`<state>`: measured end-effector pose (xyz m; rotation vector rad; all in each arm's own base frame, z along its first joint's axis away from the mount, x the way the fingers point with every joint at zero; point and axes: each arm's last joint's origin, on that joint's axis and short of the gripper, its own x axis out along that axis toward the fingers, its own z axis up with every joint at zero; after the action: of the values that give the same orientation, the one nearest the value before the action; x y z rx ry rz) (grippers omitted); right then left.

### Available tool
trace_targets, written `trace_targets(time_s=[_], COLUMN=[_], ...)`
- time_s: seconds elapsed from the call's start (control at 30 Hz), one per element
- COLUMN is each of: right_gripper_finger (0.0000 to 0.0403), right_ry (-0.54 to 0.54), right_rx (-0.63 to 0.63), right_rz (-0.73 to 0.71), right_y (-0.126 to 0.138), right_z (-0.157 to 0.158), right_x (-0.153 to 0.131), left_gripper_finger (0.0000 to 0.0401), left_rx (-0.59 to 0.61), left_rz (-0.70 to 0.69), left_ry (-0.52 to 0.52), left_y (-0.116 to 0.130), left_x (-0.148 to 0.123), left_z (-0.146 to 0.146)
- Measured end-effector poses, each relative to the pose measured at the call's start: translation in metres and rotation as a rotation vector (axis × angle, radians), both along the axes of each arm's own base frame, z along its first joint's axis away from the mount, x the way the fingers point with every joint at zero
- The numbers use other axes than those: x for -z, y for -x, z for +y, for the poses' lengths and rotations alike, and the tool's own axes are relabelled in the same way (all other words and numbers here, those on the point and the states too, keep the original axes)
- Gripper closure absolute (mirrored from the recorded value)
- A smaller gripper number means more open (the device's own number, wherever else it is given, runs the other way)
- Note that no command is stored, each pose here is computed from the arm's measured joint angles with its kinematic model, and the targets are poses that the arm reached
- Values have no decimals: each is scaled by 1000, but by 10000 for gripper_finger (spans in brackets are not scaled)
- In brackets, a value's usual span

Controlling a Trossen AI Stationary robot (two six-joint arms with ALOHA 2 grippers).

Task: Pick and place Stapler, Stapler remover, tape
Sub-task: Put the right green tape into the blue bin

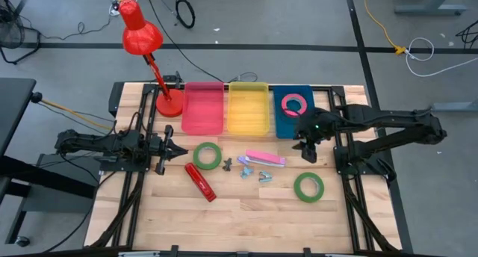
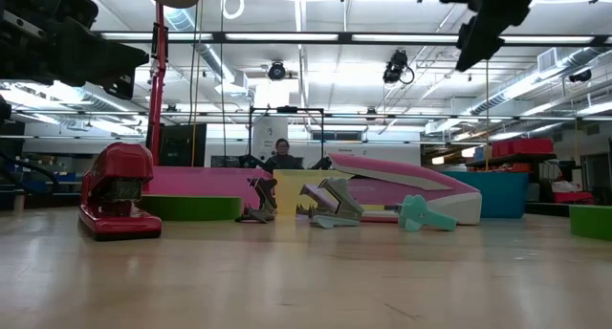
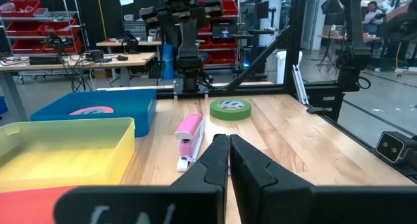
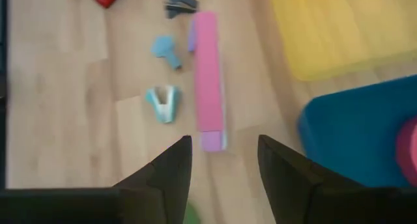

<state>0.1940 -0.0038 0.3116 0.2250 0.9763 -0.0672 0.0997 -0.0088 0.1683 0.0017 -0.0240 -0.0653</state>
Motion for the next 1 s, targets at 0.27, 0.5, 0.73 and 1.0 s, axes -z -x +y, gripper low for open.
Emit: trace_targets(time_s=[0.27, 0.5, 0.73, 1.0], right_gripper_finger=[230, 230, 230, 230], right_ry=[20, 34, 14, 21], right_rx=[-62, -116, -145, -172], right_rz=[-20, 21, 70, 101], right_y=[6, 13, 23, 31], right_z=[26, 48, 67, 78], right_x=[-4, -1, 1, 3], left_gripper_finger=[380, 380, 380, 380], left_rx=[0, 0, 0, 0], left_rz=[0, 0, 0, 0], left_ry=[0, 0, 0, 0], left_y=[0, 0, 0, 0], left_x=[0, 0, 0, 0], left_z=[0, 0, 0, 0])
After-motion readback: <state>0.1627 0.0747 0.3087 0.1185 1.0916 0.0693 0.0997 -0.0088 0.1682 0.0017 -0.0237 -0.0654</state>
